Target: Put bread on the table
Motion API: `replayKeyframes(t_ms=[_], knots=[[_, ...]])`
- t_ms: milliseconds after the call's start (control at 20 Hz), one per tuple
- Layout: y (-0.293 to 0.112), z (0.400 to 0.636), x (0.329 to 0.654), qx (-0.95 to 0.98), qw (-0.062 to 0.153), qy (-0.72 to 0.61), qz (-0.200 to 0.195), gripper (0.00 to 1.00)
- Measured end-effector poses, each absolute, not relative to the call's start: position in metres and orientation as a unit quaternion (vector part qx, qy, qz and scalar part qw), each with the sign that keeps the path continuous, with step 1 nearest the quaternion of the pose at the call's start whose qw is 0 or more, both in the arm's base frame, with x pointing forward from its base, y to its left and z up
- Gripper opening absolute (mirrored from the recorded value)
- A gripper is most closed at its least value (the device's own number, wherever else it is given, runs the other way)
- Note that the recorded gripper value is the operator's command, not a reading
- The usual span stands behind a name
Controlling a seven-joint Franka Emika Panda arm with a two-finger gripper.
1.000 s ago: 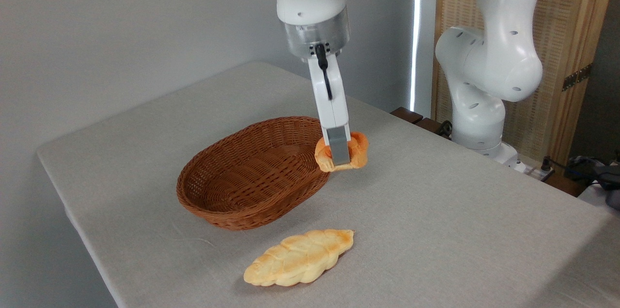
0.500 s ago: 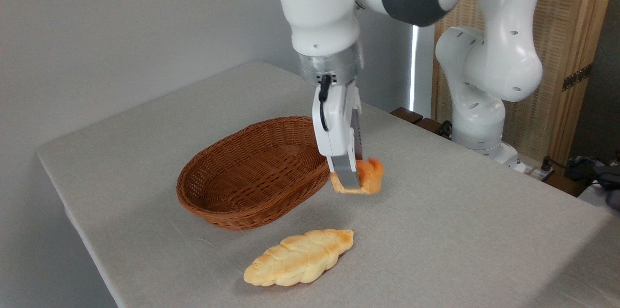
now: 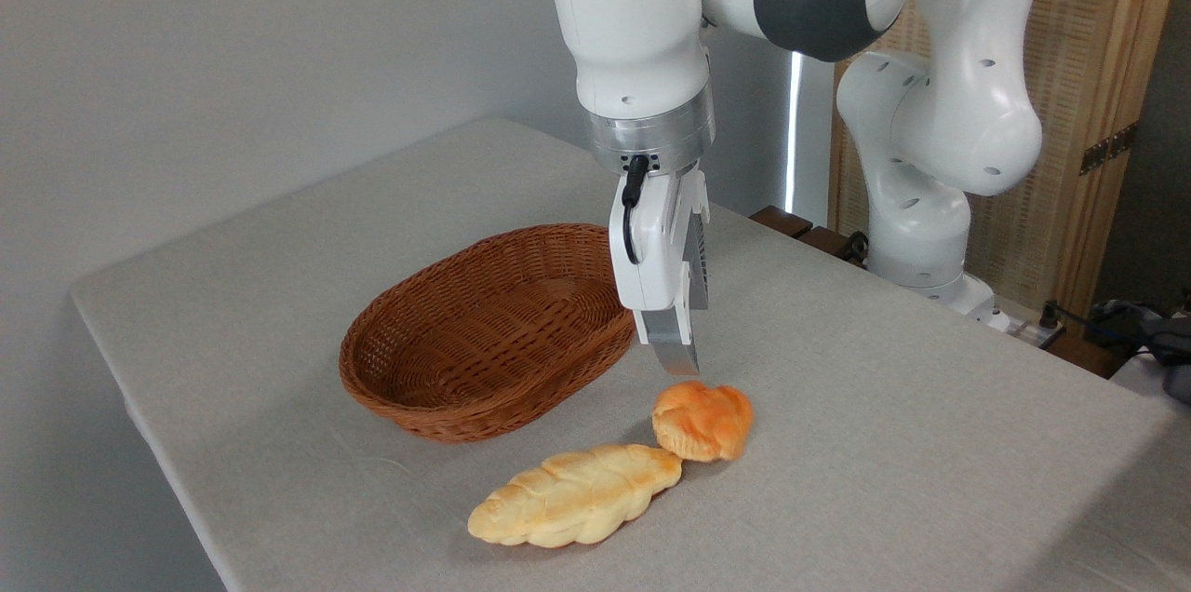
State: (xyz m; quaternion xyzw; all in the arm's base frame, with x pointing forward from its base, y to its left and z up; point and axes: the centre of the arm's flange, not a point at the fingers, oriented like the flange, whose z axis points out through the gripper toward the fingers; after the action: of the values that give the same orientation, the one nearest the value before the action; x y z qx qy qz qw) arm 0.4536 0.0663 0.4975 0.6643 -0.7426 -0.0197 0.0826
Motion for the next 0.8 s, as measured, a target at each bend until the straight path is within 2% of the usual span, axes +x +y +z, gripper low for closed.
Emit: replayKeyframes(t_ms=[150,350,550,800], knots=[[0.064,0.51,0.453,0.702,0.071,-0.708,-0.011,1.0],[0.022,0.557,0.465,0.802,0.038,-0.596,0.014,1.0],[-0.018,0.584,0.488,0.877,0.037,-0.477,0.033,1.0],[-0.037,0.595,0.531,0.93,0.033,-0.364,0.038,1.0]])
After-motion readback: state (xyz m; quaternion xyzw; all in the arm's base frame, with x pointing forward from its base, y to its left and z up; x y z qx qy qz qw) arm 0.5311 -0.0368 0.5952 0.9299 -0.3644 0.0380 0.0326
